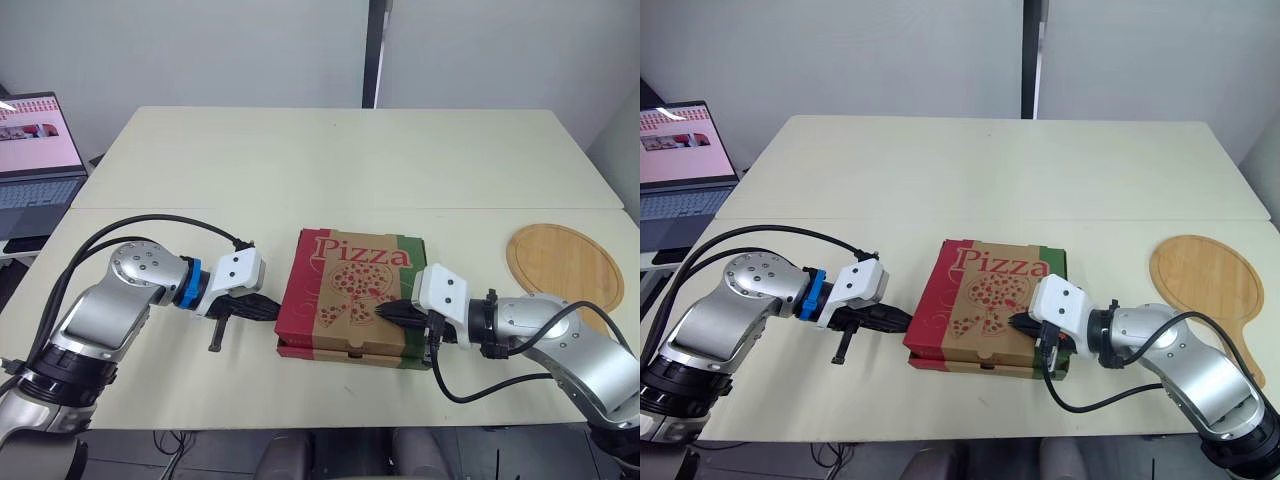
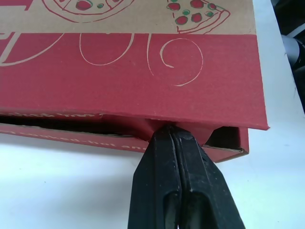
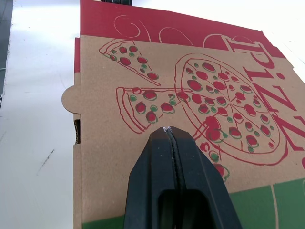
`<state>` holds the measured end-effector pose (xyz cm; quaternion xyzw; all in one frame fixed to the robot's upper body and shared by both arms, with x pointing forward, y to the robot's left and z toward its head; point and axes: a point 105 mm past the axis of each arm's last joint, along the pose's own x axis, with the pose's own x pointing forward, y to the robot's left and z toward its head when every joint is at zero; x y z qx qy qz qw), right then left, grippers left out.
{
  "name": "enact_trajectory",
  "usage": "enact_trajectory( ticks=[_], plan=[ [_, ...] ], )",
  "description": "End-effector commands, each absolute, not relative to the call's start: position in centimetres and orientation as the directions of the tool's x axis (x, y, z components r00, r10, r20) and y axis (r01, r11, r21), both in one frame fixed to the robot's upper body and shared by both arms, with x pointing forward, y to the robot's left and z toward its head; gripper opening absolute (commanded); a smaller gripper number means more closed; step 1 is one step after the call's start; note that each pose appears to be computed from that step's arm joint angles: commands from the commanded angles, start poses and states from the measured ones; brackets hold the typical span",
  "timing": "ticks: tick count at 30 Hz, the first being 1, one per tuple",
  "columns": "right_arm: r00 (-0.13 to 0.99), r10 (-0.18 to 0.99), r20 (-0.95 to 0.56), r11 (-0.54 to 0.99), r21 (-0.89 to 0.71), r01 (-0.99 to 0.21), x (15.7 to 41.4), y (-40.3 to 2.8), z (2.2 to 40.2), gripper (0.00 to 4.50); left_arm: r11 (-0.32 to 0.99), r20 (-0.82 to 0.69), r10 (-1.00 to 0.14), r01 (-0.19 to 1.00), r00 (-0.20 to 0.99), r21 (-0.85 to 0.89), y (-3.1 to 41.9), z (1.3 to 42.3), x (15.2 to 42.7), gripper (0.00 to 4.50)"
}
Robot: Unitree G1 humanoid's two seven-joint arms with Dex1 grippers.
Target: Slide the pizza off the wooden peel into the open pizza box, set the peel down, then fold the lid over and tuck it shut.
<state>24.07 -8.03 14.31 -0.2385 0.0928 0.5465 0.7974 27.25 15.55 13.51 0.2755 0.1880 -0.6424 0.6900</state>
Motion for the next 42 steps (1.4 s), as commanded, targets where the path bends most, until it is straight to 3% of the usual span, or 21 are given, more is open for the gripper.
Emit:
enact_trajectory(
  ticks=[1, 5, 13, 23, 26, 29, 35, 42],
  plan=[
    [0.381, 0.835, -0.397, 0.274, -0.301, -0.913, 24.0, -7.8, 14.8, 0.03, 0.038, -0.6, -0.79, 0.987, 0.126, 0.157, 15.1, 13.3, 27.6, 0.0],
    [0.378, 0.837, -0.396, 0.274, -0.294, -0.916, 24.0, -7.6, 14.5, 0.03, 0.109, -0.559, -0.809, 0.982, 0.179, 0.157, 15.5, 13.9, 28.0, 0.0],
    [0.36, 0.843, -0.399, 0.257, -0.289, -0.922, 23.9, -7.4, 14.6, 0.03, 0.081, -0.499, -0.86, 0.994, 0.109, 0.079, 14.1, 15.4, 26.4, 0.0],
    [0.343, 0.831, -0.437, 0.231, -0.29, -0.929, 23.9, -7.6, 14.0, 0.03, 0.151, -0.578, -0.789, 0.978, 0.208, 0.146, 16.9, 14.5, 27.6, 0.0],
    [0.35, 0.809, -0.473, 0.226, -0.299, -0.927, 23.9, -7.9, 12.9, 0.03, 0.224, -0.489, -0.831, 0.964, 0.266, 0.144, 16.6, 16.6, 28.6, 0.0],
    [0.354, 0.789, -0.502, 0.216, -0.312, -0.925, 23.9, -8.2, 12.2, 0.03, 0.217, -0.447, -0.858, 0.968, 0.252, 0.13, 15.3, 17.3, 28.4, 0.0],
    [0.363, 0.776, -0.517, 0.212, -0.328, -0.921, 24.0, -8.5, 11.5, 0.03, 0.196, -0.482, -0.841, 0.968, 0.248, 0.155, 12.8, 14.4, 28.9, 0.0],
    [0.379, 0.756, -0.534, 0.216, -0.344, -0.914, 24.1, -9.0, 10.8, 0.03, 0.198, -0.601, -0.761, 0.97, 0.242, 0.14, 13.4, 10.2, 29.4, 0.0]
  ],
)
